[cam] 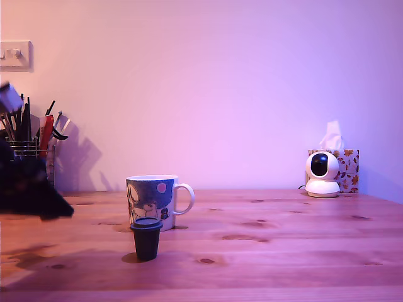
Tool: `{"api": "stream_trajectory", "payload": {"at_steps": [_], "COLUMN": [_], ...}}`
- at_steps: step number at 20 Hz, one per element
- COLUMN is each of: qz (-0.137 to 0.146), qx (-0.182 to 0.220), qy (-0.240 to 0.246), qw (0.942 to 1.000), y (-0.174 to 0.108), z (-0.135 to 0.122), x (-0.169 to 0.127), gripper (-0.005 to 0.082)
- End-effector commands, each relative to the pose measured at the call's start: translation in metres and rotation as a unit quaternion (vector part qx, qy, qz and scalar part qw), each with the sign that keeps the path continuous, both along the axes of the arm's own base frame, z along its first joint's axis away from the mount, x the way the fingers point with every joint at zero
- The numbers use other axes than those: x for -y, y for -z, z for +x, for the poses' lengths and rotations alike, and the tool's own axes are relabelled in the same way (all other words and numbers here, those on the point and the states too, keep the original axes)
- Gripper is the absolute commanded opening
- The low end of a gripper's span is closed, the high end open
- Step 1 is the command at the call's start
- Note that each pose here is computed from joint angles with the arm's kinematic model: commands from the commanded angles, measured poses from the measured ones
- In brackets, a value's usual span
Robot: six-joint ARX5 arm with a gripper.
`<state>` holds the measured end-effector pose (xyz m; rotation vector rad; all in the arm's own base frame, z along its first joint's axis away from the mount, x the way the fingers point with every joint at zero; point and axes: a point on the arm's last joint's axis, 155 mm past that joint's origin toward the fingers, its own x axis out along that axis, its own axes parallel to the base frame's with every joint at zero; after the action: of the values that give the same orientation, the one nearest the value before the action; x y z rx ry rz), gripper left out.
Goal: Pick up the coffee capsules on the table and drop them inside the coffee cup
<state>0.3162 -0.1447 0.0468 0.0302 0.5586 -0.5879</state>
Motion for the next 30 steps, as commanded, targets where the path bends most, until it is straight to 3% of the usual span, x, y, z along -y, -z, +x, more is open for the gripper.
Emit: {"api": "stream_trajectory", "payload": {"at_steps": [1, 14, 30], "qz": [-0.003, 0.002, -0.009], "qx": [0.004, -0.015, 0.025], "qy": [0.002, 0.003, 0.022], "qw": [1.0, 0.9999, 0.9994], "y": [-0.007, -0.036, -0.119], "z": [-0.003, 0.008, 0.047], "x": [0.001, 0.004, 0.03], "gripper": [0.021, 0.021, 0.021]}}
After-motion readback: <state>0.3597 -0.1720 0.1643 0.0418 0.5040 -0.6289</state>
